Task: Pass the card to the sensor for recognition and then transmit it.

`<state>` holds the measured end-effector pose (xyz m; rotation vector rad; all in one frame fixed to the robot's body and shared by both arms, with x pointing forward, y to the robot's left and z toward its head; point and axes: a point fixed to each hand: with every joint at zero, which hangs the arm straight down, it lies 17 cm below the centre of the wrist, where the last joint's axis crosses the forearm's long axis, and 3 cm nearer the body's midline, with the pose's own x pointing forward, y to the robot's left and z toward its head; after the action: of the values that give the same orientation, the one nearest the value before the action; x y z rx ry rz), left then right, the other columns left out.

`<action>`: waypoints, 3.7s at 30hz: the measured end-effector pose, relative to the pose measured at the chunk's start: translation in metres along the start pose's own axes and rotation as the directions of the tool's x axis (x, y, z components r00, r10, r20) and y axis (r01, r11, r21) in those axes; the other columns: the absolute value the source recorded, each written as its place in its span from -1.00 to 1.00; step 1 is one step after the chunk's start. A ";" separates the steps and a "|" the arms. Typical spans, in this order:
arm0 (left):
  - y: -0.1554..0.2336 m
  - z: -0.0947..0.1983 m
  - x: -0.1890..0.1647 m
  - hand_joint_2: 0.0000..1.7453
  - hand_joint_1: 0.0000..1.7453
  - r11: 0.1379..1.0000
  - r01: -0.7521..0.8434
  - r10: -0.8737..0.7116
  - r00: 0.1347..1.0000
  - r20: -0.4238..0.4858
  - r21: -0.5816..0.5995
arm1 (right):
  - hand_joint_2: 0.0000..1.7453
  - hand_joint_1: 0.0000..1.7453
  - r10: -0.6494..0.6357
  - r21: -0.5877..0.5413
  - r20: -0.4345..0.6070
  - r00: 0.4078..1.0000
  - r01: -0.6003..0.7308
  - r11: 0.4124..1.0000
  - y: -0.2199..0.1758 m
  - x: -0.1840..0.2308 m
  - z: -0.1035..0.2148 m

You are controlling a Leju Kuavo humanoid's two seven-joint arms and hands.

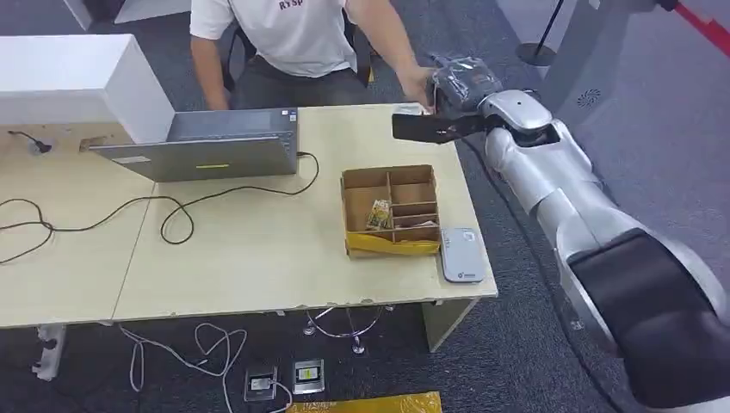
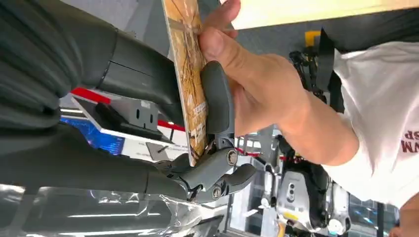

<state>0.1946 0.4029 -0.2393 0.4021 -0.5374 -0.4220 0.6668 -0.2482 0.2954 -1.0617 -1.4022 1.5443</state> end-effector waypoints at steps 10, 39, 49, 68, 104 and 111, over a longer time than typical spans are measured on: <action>0.000 0.001 -0.002 -1.00 -1.00 1.000 0.009 -0.009 1.000 -0.001 -0.005 | 1.00 -1.00 0.014 0.036 -0.013 1.000 -0.013 0.999 0.017 0.000 0.000; -0.006 0.002 -0.003 -1.00 -1.00 1.000 -0.021 0.021 1.000 -0.012 0.008 | 1.00 -1.00 -0.549 -0.001 0.205 0.811 0.561 0.828 -0.018 0.049 0.010; -0.006 0.003 -0.004 -1.00 -1.00 0.999 -0.031 0.031 0.999 -0.016 0.016 | 1.00 -1.00 -0.612 0.084 0.212 0.762 0.610 0.788 0.036 0.076 0.034; -0.007 0.003 -0.005 -1.00 -1.00 1.000 -0.021 0.021 0.999 -0.024 0.017 | 1.00 -1.00 -0.677 0.175 0.098 0.729 0.657 0.733 0.154 0.117 0.104; -0.007 0.003 -0.005 -1.00 -1.00 1.000 -0.005 0.005 1.000 -0.025 0.013 | 1.00 -1.00 -0.311 0.086 -0.013 0.950 0.311 0.947 0.181 0.078 0.121; -0.008 0.003 -0.005 -1.00 -1.00 1.000 -0.006 0.006 1.000 -0.025 0.013 | 1.00 -1.00 -0.191 0.072 0.026 0.981 0.189 0.979 0.182 0.084 0.121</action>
<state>0.1868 0.3982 -0.2427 0.4176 -0.5172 -0.4077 0.5217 -0.2271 0.1126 -0.8386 -1.4192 1.4654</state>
